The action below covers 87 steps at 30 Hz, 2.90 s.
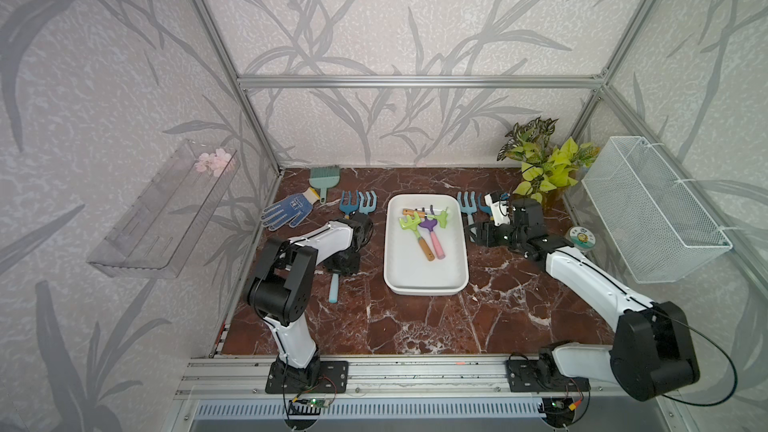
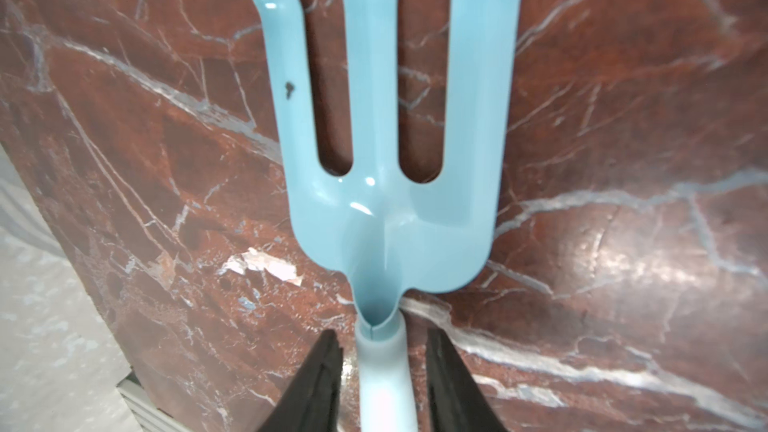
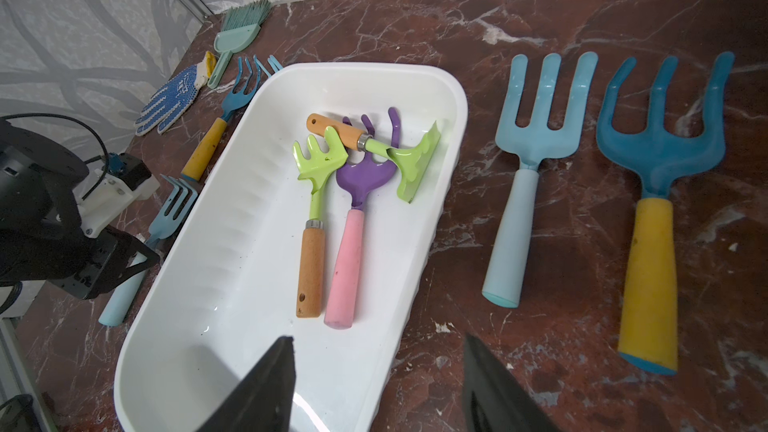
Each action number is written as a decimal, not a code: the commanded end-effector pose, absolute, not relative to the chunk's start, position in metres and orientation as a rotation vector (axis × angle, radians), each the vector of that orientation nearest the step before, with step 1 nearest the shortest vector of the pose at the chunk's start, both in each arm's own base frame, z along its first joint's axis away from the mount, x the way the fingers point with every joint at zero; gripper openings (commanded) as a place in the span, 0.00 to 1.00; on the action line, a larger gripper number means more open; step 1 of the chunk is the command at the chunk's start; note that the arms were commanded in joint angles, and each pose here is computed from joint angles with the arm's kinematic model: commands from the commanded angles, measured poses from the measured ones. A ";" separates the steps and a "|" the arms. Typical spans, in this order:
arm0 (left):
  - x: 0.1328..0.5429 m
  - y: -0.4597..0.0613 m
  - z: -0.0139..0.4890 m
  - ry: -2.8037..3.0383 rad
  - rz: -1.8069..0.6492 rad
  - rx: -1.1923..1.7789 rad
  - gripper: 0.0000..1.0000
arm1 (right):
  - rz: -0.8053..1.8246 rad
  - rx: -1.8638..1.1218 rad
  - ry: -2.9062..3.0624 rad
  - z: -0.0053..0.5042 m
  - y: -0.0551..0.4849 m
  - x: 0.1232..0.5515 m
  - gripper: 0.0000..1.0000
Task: Take the hand rake out of the storage box
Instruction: Place the rake at the center of the board, then pick up the rake from the storage box.
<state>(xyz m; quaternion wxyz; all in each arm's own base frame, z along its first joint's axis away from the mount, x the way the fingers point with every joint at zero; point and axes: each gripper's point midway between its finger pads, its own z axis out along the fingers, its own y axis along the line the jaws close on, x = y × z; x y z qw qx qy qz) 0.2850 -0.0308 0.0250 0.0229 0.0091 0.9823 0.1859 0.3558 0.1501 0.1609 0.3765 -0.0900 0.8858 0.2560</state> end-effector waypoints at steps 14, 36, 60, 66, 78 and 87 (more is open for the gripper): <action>0.325 -0.102 0.142 2.559 0.042 0.050 0.64 | 0.705 -0.317 2.256 0.175 0.159 0.347 0.66; 0.329 -0.129 0.166 2.113 -0.295 0.123 0.76 | 0.363 -0.904 2.519 0.141 0.263 0.327 0.66; 0.327 -0.135 0.165 2.116 -0.331 0.151 0.79 | 0.178 -0.844 2.644 0.077 0.311 0.369 0.59; 0.326 -0.134 0.165 2.119 -0.331 0.148 0.79 | 0.158 -0.845 2.652 0.065 0.318 0.380 0.57; 0.326 -0.135 0.164 2.117 -0.336 0.152 0.79 | 0.102 -0.832 2.713 0.036 0.316 0.389 0.55; 0.325 -0.138 0.163 2.116 -0.350 0.163 0.80 | 0.117 -0.808 2.763 0.022 0.313 0.391 0.49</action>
